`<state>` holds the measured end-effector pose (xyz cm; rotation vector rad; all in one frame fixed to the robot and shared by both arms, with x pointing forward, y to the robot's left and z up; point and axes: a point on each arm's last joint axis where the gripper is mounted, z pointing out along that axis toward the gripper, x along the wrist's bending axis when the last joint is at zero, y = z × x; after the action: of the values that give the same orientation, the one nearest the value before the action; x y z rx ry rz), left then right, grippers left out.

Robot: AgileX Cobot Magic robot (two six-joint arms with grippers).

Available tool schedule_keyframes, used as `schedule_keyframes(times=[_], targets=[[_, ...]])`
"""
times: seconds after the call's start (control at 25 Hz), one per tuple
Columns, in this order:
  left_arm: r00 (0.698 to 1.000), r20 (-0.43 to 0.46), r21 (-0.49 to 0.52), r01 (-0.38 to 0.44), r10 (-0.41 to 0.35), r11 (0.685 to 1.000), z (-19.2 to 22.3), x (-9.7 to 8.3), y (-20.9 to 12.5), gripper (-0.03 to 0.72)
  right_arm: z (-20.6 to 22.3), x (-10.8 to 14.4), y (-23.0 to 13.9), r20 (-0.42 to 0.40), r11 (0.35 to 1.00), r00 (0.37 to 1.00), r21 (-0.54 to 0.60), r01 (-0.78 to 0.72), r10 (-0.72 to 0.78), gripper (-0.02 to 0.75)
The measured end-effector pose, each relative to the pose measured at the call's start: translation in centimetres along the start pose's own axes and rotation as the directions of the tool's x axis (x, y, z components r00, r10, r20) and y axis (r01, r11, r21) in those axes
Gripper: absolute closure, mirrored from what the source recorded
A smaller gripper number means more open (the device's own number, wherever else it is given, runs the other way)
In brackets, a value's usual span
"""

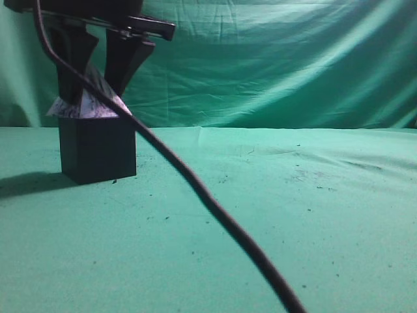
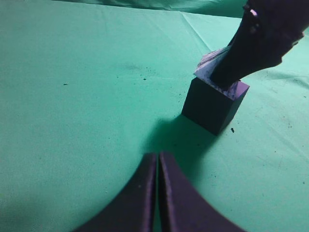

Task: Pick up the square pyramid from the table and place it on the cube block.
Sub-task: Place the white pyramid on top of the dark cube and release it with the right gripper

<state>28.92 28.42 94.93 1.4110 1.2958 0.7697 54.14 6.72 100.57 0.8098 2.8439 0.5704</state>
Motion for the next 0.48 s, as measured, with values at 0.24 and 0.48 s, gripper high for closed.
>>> schedule_keyframes(times=[0.24,0.48], targets=[[1.000,0.000,0.000,0.000,0.000,1.000,0.0,0.0,0.0,0.688,-1.9,-0.1,0.9,0.008,1.000,1.000,-0.022,0.006,-0.006,0.103],[1.000,0.000,0.000,0.000,0.000,1.000,0.0,0.0,0.0,0.688,-9.6,-0.3,3.0,0.048,0.994,0.999,-0.108,0.026,-0.021,0.258]])
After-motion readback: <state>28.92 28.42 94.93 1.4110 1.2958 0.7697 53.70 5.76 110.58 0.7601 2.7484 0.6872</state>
